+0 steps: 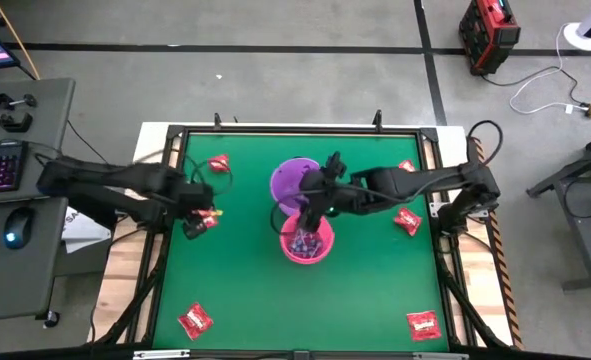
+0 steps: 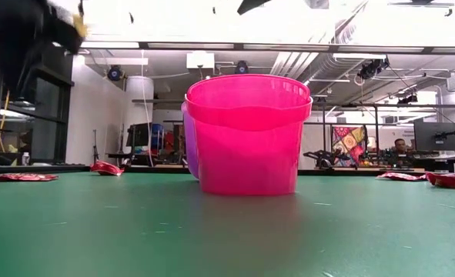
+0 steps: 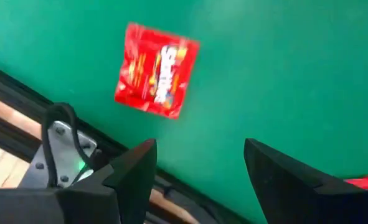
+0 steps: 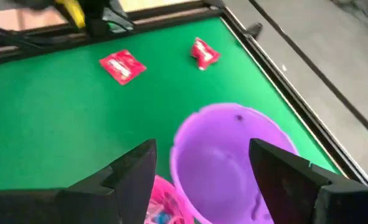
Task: Sort candy by brand, put in halloween buckets
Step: Put the red candy into the purple bucket
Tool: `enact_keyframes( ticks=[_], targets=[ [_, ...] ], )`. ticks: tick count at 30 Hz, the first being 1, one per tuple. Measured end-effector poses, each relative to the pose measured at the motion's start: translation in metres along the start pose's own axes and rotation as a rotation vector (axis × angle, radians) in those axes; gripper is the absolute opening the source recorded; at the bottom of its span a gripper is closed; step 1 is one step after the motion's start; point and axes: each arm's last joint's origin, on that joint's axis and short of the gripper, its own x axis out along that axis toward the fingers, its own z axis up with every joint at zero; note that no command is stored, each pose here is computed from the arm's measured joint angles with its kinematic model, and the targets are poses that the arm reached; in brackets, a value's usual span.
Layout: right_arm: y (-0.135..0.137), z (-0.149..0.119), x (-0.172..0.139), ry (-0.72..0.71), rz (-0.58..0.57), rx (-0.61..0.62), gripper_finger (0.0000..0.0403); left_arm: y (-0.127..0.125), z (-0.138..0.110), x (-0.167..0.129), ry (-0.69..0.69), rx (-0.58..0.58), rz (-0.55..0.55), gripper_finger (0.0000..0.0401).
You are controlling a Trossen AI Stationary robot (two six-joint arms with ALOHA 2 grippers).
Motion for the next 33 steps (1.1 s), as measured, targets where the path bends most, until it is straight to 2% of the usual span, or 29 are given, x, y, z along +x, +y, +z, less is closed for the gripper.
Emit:
enact_keyframes(
  ticks=[5, 6, 9, 16, 20, 23, 28, 33],
  targets=[
    [-0.005, -0.005, -0.002, 0.063, -0.034, 0.010, 0.0249, 0.002, 0.017, 0.055, 0.110, 0.034, 0.090, 0.0231],
    [-0.005, -0.007, 0.000, 0.074, -0.039, 0.010, 0.0249, 0.001, 0.023, 0.057, 0.111, 0.033, 0.122, 0.0230],
    [-0.005, -0.014, 0.005, 0.103, -0.052, 0.004, 0.0249, 0.000, 0.042, 0.067, 0.099, 0.025, 0.123, 0.0227],
    [-0.003, -0.033, -0.005, 0.241, -0.098, -0.069, 0.0249, 0.006, 0.060, 0.097, 0.248, 0.005, 0.180, 0.0225],
    [-0.002, -0.040, -0.025, 0.242, -0.133, -0.117, 0.0249, 0.008, 0.066, 0.111, 0.319, -0.010, 0.205, 0.0225],
    [-0.005, -0.044, -0.044, 0.237, -0.149, -0.120, 0.0249, 0.004, 0.069, 0.119, 0.349, -0.005, 0.162, 0.0225],
    [-0.019, -0.057, -0.085, 0.175, -0.185, -0.047, 0.0249, 0.002, 0.074, 0.131, 0.362, -0.021, 0.182, 0.0224],
    [-0.028, -0.079, -0.117, 0.122, -0.135, 0.085, 0.0249, 0.001, 0.076, 0.138, 0.395, -0.010, 0.187, 0.0216]
  ],
)
